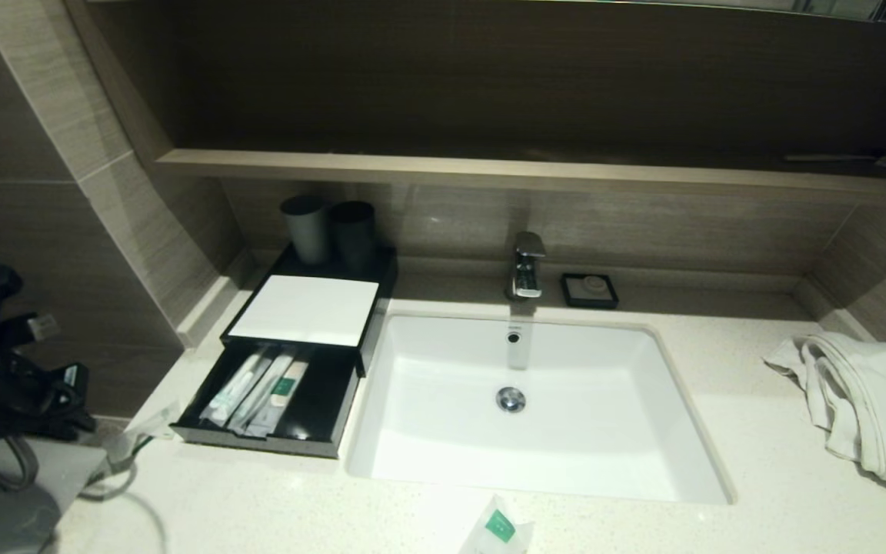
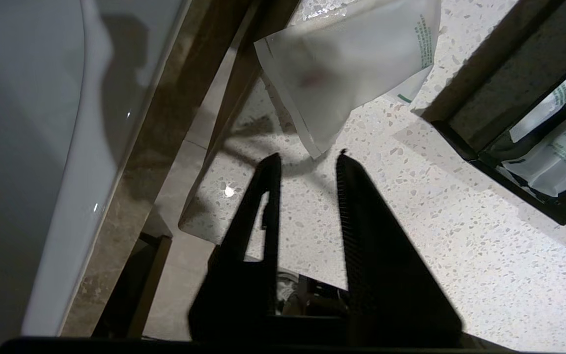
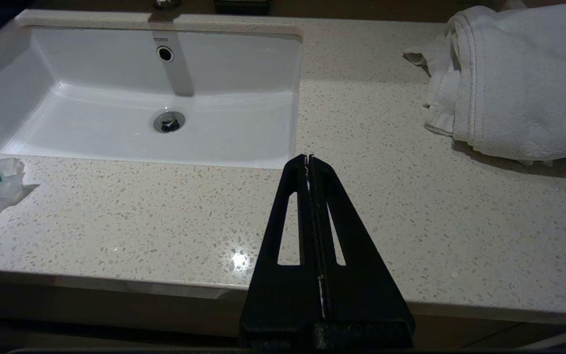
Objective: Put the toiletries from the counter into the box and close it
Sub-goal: Pick up the bathroom toiletry
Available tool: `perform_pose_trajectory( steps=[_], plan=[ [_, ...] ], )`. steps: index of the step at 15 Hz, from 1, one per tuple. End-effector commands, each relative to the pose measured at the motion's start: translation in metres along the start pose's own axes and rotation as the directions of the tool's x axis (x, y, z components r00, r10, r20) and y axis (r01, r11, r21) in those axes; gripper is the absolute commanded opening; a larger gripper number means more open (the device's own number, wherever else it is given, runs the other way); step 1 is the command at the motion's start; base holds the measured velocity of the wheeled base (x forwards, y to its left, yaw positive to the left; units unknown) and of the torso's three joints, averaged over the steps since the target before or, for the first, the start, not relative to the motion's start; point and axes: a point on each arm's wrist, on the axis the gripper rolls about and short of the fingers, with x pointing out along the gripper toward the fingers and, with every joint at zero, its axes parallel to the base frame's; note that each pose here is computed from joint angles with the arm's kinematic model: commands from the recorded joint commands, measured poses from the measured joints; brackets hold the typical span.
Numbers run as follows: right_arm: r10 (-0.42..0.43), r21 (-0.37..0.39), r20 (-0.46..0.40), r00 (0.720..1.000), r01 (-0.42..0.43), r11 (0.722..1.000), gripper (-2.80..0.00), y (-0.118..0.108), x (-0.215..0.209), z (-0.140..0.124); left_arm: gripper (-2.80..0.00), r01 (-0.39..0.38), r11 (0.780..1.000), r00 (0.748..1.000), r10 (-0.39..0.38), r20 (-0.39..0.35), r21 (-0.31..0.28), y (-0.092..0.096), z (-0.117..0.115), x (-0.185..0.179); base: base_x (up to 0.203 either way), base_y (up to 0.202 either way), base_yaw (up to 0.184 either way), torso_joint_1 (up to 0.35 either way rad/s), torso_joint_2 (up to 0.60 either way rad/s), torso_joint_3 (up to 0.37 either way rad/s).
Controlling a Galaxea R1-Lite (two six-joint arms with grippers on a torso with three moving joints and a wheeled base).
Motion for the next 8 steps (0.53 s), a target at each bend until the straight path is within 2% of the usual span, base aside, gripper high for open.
perform_pose_trajectory(
  steps=[1, 5, 8],
  plan=[
    [0.0, 0.0, 0.0, 1.0, 0.0, 1.0, -2.8, 0.0, 0.0, 0.0, 0.0, -0.001, 1.0, 1.0, 0.001, -0.025, -0.005, 0.001, 0.002, 0.008, 0.0, 0.0, 0.0, 0.0, 0.0, 0.0],
    [0.0, 0.0, 0.0, 1.0, 0.0, 1.0, -2.8, 0.0, 0.0, 0.0, 0.0, 0.006, 1.0, 0.999, -0.005, -0.051, 0.011, -0.004, 0.004, 0.018, 0.0, 0.0, 0.0, 0.0, 0.0, 0.0],
    [0.0, 0.0, 0.0, 1.0, 0.0, 1.0, -2.8, 0.0, 0.0, 0.0, 0.0, 0.011, 0.999, 0.999, -0.009, -0.038, 0.03, -0.007, 0.009, 0.03, 0.0, 0.0, 0.0, 0.0, 0.0, 0.0]
  ],
)
